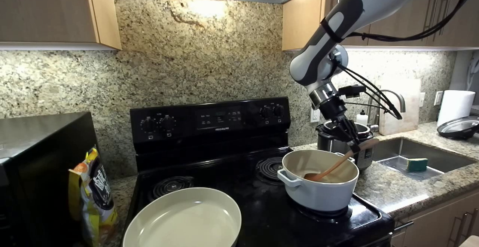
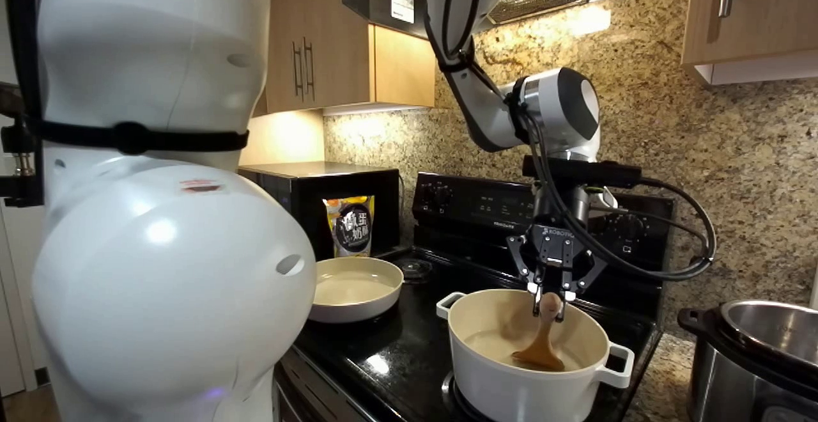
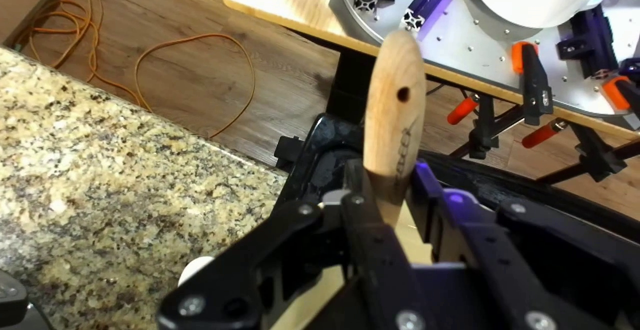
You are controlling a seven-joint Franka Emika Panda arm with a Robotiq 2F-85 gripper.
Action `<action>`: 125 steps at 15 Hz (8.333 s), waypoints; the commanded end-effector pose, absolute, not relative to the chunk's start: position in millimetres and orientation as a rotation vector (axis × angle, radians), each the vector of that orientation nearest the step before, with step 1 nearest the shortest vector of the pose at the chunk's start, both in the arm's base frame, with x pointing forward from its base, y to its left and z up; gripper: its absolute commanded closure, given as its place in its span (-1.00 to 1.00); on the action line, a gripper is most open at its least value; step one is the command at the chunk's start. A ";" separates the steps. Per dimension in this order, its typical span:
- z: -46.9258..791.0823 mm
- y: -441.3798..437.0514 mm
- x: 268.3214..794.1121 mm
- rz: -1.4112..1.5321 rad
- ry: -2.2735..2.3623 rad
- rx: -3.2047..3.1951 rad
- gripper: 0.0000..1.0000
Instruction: Use the wooden spatula to stir the water in the pot.
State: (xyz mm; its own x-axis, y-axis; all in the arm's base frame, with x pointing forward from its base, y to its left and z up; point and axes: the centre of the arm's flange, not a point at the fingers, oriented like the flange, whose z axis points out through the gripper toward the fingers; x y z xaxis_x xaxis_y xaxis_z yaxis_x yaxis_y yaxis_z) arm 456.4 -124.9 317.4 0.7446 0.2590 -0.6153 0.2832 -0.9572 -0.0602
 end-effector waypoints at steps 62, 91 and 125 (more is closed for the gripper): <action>331.2 -110.3 454.0 -1.105 0.457 2.744 0.88; 325.8 -116.4 450.8 -1.141 0.491 2.725 0.88; 318.0 -131.6 448.3 -1.070 0.608 2.805 0.88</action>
State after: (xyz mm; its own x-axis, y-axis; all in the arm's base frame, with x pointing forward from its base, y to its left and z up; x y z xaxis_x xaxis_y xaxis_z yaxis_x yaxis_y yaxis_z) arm 469.7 -130.9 312.9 0.6563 0.3092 -0.6882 0.3870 -0.9210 -0.0447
